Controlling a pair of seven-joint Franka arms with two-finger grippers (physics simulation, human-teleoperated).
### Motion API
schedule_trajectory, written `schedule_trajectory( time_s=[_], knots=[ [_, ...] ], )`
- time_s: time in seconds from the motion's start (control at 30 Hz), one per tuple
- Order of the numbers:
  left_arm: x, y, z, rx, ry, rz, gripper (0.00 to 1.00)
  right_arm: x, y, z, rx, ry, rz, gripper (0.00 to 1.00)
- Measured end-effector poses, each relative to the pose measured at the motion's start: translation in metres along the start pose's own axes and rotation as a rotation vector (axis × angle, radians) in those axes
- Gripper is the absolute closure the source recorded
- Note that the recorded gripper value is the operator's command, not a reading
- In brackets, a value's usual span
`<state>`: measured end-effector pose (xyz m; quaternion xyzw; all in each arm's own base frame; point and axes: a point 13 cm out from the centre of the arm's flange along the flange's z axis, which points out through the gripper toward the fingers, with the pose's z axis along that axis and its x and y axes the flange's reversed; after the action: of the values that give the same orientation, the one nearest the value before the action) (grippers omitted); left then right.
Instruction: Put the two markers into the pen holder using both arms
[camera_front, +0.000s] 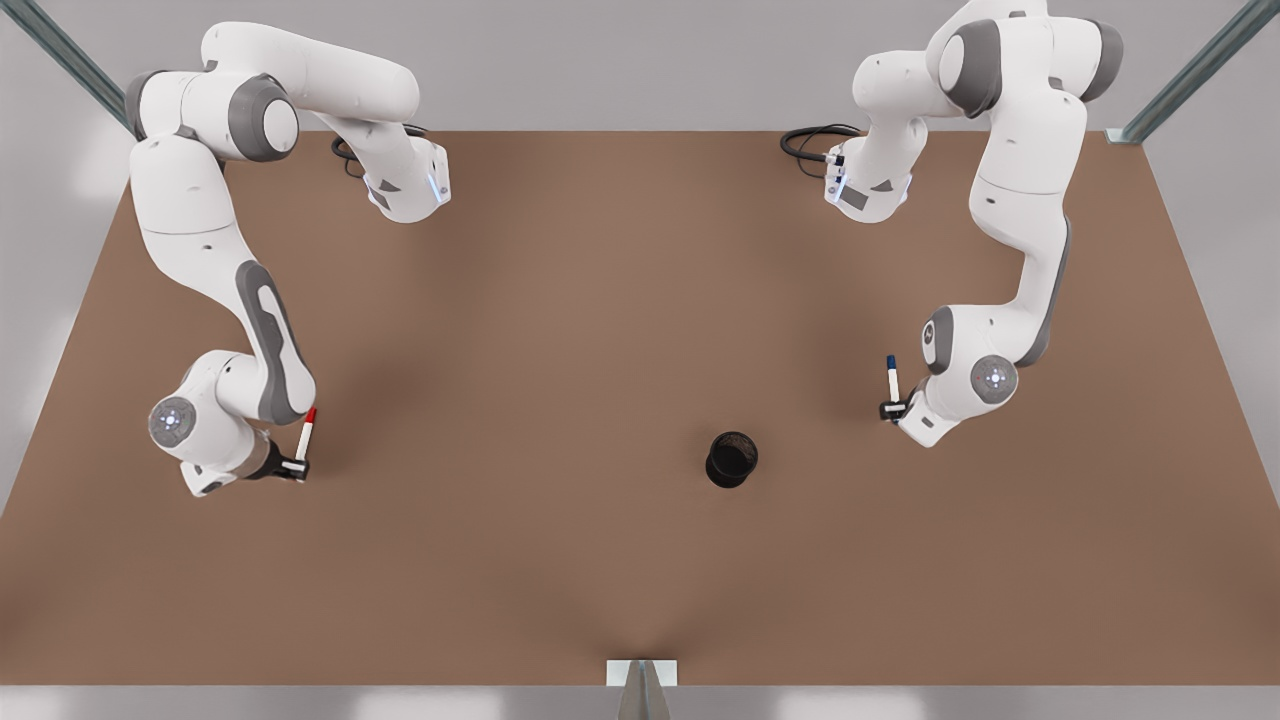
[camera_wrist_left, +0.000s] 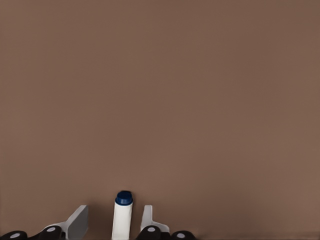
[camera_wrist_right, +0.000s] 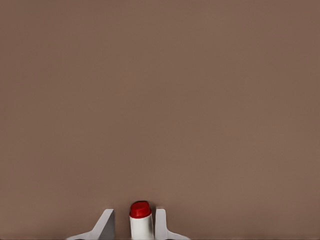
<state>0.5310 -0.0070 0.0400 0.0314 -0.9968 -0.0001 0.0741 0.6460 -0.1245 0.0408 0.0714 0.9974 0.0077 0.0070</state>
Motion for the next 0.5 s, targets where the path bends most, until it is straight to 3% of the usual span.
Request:
schedule_trajectory(
  time_s=[0.1, 0.2, 0.5],
  knots=[
    [0.000, 0.000, 0.003, 0.000, 0.003, 0.010, 0.47, 0.000, -0.002, 0.002, 0.000, -0.007, -0.001, 0.71],
    [0.001, 0.000, 0.005, -0.001, 0.004, 0.019, 0.53, -0.002, 0.000, 0.000, -0.003, -0.019, -0.009, 0.78],
    [0.002, 0.002, 0.006, -0.004, 0.005, 0.037, 0.76, -0.101, 0.069, -0.186, -0.034, -0.244, -0.120, 0.79]
  ],
)
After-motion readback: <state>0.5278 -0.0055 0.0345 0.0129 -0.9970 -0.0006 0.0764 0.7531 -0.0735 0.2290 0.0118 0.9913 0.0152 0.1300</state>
